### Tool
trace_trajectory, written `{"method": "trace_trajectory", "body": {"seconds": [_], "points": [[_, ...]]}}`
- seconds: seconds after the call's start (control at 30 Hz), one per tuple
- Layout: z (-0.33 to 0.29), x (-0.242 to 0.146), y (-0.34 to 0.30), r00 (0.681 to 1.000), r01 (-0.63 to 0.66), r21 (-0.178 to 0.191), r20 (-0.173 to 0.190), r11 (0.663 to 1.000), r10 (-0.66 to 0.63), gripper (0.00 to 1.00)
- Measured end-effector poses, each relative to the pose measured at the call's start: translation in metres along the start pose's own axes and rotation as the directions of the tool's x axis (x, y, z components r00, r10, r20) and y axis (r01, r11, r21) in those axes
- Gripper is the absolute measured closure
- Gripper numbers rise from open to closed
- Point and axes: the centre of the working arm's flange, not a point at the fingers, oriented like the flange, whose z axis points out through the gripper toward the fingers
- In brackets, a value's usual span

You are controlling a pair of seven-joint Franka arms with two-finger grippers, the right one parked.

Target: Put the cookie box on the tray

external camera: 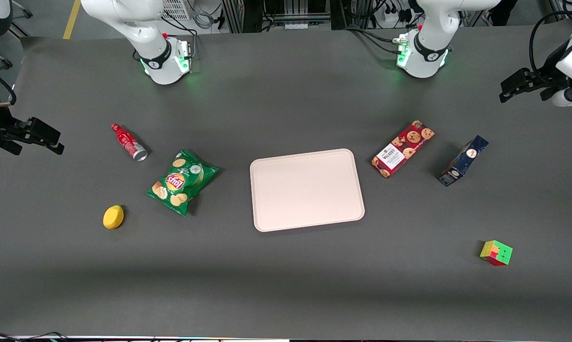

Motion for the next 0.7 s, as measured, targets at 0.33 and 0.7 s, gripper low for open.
{"method": "trace_trajectory", "body": {"seconds": [0.33,0.7], "points": [[-0.0011,0.0004,0.0014,1.000,-0.005,-0.001,-0.002,1.000,0.005,0.00],[-0.0012,0.0004,0.0013,0.999,-0.050,0.000,-0.002,0.999,0.050,0.00]]}}
